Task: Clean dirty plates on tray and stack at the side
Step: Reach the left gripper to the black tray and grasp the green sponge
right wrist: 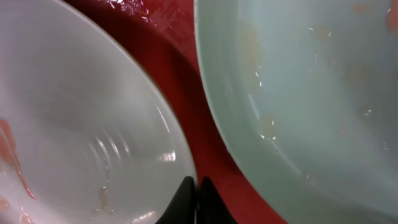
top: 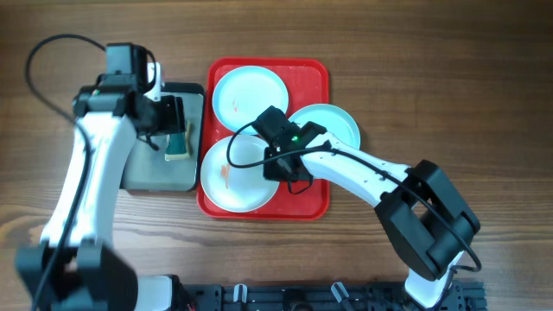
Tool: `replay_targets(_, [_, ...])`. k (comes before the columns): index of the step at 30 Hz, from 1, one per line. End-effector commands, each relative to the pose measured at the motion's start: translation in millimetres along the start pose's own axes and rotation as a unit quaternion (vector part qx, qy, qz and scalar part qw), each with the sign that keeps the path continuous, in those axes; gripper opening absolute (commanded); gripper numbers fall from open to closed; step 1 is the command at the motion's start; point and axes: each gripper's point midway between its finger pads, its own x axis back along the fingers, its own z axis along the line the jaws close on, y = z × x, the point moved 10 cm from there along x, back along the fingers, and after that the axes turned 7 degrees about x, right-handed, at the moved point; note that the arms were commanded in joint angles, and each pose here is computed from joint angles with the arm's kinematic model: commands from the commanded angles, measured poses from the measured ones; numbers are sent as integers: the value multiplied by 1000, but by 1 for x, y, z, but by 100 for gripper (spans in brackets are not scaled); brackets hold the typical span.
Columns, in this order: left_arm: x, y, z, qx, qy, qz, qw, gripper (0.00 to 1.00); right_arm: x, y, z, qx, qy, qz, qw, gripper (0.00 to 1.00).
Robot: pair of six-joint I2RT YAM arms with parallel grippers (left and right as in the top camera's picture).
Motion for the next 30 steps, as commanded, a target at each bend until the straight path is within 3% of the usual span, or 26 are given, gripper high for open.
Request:
replay_targets(1, [-39, 6, 1, 1, 40, 42, 998, 73, -8, -2, -3, -8, -18, 0, 1000, 4])
replay_targets(8, [-93, 5, 0, -7, 53, 98, 994, 66, -8, -2, -4, -8, -19, 1, 1000, 4])
replay_targets(19, [-104, 8, 4, -1, 47, 92, 995, 53, -8, -2, -4, -8, -19, 1, 1000, 4])
replay_targets(30, [-128, -8, 5, 2, 25, 80, 996, 52, -8, -2, -4, -8, -19, 1, 1000, 4])
